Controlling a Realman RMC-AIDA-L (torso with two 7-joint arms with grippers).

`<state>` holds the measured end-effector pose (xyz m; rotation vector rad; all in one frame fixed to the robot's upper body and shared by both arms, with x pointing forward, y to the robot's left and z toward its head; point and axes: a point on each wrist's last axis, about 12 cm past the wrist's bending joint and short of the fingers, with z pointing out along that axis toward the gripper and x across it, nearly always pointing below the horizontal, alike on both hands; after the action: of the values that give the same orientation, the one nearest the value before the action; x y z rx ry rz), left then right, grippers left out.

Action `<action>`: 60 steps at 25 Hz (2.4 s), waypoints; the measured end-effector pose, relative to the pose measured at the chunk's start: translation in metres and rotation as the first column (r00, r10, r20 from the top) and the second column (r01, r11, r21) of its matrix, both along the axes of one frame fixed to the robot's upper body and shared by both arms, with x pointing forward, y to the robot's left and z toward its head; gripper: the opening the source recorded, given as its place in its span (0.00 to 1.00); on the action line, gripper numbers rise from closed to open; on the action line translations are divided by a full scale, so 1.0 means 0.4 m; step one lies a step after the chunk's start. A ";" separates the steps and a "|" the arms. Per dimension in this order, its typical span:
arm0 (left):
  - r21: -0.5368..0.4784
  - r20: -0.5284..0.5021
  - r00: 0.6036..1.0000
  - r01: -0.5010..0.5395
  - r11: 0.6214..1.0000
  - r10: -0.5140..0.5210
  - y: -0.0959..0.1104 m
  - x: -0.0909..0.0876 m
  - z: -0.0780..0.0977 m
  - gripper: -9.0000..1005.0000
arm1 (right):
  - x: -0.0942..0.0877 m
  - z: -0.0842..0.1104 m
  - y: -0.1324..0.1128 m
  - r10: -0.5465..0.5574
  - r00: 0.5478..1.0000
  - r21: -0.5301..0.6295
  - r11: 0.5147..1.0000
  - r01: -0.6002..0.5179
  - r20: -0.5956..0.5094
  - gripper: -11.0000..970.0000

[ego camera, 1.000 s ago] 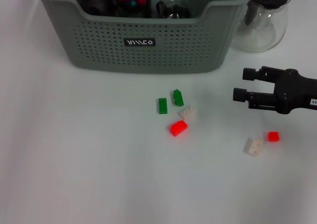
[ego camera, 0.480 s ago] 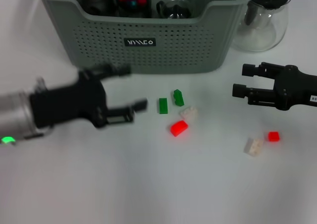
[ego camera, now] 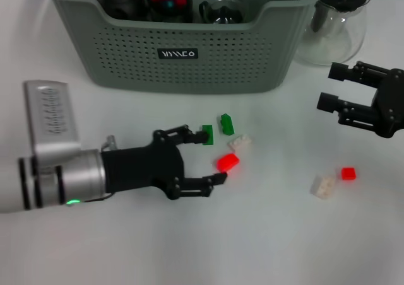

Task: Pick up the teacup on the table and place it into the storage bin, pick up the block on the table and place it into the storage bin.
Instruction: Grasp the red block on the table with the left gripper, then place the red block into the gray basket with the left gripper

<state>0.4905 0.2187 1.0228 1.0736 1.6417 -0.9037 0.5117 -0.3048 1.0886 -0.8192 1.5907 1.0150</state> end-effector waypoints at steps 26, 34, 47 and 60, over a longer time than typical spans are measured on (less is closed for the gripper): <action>0.105 -0.004 0.999 -0.050 0.993 0.050 -0.080 0.008 -0.082 0.55 | 0.000 -0.003 -0.007 -0.014 1.000 -0.005 1.000 0.014 -0.013 0.77; 0.117 -0.003 0.999 -0.053 0.992 0.054 -0.088 0.019 -0.081 0.49 | -0.004 -0.006 -0.007 -0.016 1.000 -0.005 1.000 0.016 -0.018 0.77; 0.120 -0.015 0.997 -0.072 0.990 0.074 -0.097 0.027 -0.084 0.32 | -0.011 -0.010 -0.015 -0.026 0.999 -0.007 1.000 0.026 -0.024 0.77; -0.035 -0.138 0.989 -0.059 0.998 0.053 -0.040 0.034 -0.021 0.19 | -0.014 -0.011 -0.022 -0.030 0.999 -0.011 0.999 0.030 -0.026 0.77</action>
<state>0.5042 0.2027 1.0145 0.9517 1.7503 -0.9869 0.5060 -0.3138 1.0844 -0.7901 1.6271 1.0002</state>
